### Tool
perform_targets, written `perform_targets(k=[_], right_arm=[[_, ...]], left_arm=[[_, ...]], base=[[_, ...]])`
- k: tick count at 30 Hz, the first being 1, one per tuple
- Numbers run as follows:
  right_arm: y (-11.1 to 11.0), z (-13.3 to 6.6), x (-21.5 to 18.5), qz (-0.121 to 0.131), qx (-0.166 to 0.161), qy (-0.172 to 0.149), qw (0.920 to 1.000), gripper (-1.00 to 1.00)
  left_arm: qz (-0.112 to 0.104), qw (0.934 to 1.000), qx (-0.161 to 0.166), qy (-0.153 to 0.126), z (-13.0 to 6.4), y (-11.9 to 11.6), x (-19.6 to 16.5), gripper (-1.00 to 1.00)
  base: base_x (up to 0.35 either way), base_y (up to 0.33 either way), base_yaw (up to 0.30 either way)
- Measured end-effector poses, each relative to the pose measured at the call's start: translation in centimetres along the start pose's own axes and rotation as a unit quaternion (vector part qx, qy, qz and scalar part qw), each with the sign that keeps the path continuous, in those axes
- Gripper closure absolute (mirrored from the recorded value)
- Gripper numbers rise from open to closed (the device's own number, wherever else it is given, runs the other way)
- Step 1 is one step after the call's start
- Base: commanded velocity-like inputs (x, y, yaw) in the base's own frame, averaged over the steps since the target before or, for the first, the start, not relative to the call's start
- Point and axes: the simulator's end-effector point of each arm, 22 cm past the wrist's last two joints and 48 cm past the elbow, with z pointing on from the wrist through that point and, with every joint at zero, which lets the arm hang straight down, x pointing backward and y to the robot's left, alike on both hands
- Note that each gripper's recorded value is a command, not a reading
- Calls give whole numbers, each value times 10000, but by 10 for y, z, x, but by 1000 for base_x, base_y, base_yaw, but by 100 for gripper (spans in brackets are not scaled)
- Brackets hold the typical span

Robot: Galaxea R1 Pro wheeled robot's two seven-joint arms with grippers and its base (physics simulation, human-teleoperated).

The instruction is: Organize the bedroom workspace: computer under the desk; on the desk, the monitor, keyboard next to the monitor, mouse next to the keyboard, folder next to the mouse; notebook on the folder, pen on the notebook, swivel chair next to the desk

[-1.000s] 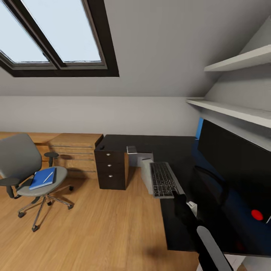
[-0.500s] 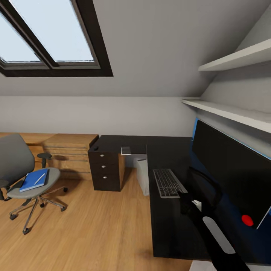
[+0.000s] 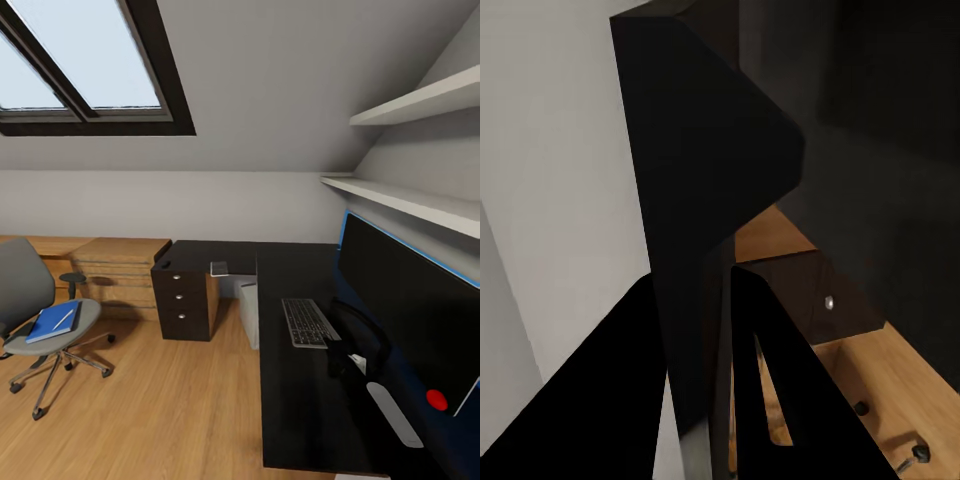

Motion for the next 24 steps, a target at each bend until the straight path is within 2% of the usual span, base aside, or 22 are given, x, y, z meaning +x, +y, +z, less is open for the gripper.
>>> perform_targets(k=[12, 13, 16, 24], right_arm=[[-1, 0, 2, 19, 7, 11, 10000, 100], [-1, 1, 12, 106, 4, 62, 9999, 100], [-1, 1, 15, 148, -1, 62, 9999, 100], [-1, 2, 16, 171, -3, 56, 9998, 100]], left_arm=[[-1, 10000, -1, 2, 0, 0, 0, -100], [-2, 10000, 0, 1, 0, 0, 0, -100], [-2, 10000, 0, 1, 0, 0, 0, -100], [8, 10000, 4, -4, 0, 0, 0, -100]], base=[[15, -19, 0], [0, 0, 0], [0, 0, 0], [0, 0, 0]])
